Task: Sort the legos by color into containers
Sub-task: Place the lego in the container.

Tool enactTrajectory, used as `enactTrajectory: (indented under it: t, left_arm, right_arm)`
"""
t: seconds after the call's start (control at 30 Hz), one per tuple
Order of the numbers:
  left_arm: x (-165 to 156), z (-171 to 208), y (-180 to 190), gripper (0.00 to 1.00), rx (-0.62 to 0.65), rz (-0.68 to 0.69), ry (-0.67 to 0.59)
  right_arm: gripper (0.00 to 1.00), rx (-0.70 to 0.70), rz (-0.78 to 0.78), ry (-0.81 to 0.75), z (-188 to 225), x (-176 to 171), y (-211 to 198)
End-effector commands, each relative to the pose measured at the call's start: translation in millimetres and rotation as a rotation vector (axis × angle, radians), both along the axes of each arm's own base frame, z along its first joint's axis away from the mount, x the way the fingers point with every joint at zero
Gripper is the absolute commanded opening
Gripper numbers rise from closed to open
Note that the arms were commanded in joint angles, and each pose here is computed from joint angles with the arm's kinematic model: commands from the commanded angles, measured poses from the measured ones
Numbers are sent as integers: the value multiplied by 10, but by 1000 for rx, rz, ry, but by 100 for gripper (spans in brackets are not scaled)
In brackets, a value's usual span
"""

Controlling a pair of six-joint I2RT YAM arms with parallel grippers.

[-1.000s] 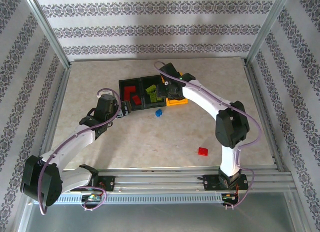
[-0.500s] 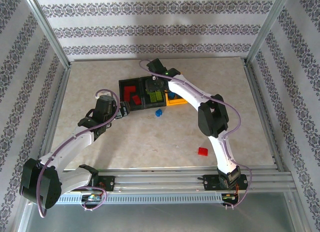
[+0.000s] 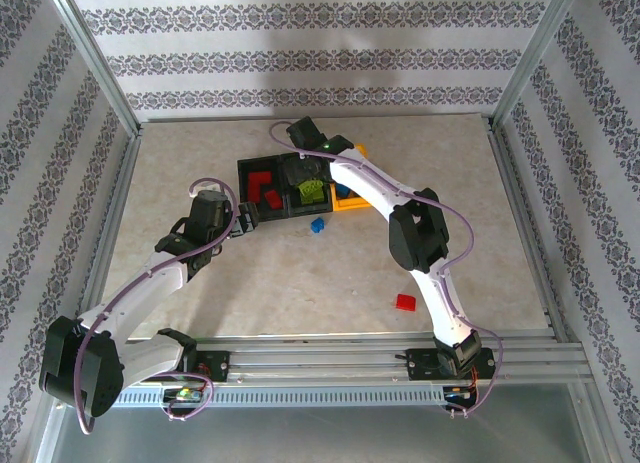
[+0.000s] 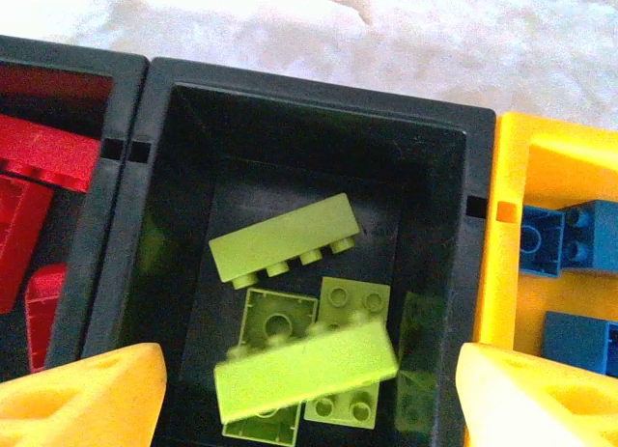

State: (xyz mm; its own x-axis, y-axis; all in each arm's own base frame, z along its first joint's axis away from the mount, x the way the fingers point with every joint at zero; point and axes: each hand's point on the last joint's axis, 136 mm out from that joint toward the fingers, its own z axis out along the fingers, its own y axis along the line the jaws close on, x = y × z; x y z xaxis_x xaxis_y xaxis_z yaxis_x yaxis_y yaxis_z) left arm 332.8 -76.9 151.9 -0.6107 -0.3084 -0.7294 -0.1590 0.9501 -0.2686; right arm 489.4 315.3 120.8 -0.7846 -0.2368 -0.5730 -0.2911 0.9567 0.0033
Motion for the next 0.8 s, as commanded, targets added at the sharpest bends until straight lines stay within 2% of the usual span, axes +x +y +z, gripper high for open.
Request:
enactTrajectory:
  t: [0.0, 0.1, 0.17, 0.47, 0.77]
  left_arm:
    - [-60, -71, 98, 100, 11, 24, 28]
    - [-61, -61, 98, 100, 8, 24, 25]
    - [-62, -52, 100, 100, 8, 25, 22]
    - [-60, -28, 114, 100, 4, 29, 17]
    - [-30, -5, 102, 100, -13, 23, 5]
  right_arm:
    - [80, -36, 11, -24, 79, 6, -7]
    - [85, -42, 10, -50, 213, -45, -6]
    - [97, -46, 7, -75, 337, -100, -13]
    - [98, -15, -72, -81, 654, -587, -264]
    - [98, 3, -293, 79, 371, -1578, -1089]
